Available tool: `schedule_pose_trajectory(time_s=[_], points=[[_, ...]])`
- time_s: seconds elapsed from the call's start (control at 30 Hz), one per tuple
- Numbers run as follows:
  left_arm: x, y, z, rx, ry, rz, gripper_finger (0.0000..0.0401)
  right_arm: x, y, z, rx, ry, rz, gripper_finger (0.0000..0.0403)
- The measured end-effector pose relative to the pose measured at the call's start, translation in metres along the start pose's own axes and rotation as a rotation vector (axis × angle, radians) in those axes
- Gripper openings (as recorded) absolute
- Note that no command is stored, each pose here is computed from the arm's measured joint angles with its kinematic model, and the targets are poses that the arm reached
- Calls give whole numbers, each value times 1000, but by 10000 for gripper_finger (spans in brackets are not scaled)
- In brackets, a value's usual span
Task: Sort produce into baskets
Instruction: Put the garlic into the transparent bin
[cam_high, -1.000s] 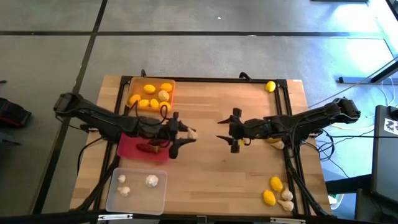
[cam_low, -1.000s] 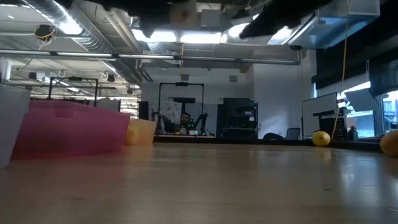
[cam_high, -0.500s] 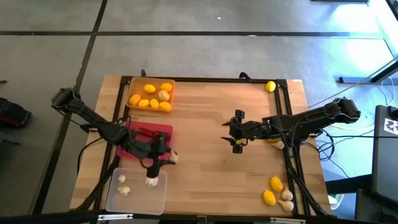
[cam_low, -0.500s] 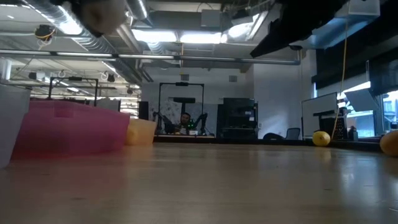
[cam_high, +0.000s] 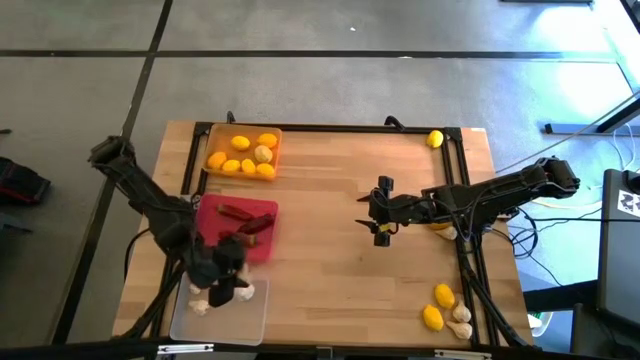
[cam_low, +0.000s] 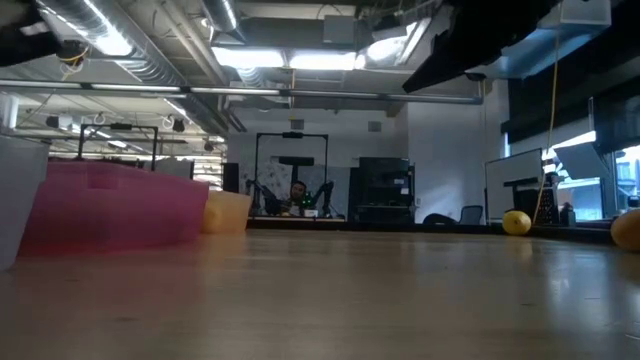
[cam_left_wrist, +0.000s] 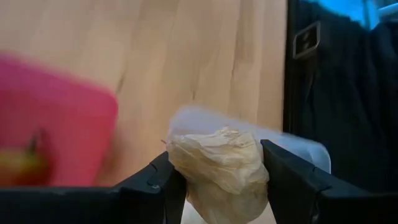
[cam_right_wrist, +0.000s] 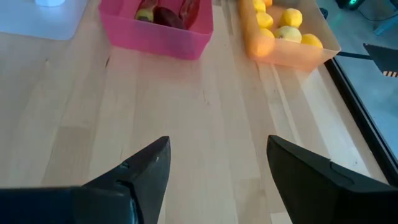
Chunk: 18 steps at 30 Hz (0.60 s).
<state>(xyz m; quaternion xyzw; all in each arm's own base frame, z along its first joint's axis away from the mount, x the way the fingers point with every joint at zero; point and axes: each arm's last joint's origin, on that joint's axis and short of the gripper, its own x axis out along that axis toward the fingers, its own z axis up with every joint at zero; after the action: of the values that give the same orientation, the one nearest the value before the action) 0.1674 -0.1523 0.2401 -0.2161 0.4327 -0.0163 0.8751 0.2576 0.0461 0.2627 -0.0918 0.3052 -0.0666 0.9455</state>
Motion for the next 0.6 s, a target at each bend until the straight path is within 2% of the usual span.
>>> schedule_pose_trajectory(time_s=[0.37,0.6], points=[[0,-7,-38,-164,132,98,177,0,-1,1,6,-13,-3,259],[8,-16,-60,-143,149,138,183,0,-1,1,3,-11,-3,259]])
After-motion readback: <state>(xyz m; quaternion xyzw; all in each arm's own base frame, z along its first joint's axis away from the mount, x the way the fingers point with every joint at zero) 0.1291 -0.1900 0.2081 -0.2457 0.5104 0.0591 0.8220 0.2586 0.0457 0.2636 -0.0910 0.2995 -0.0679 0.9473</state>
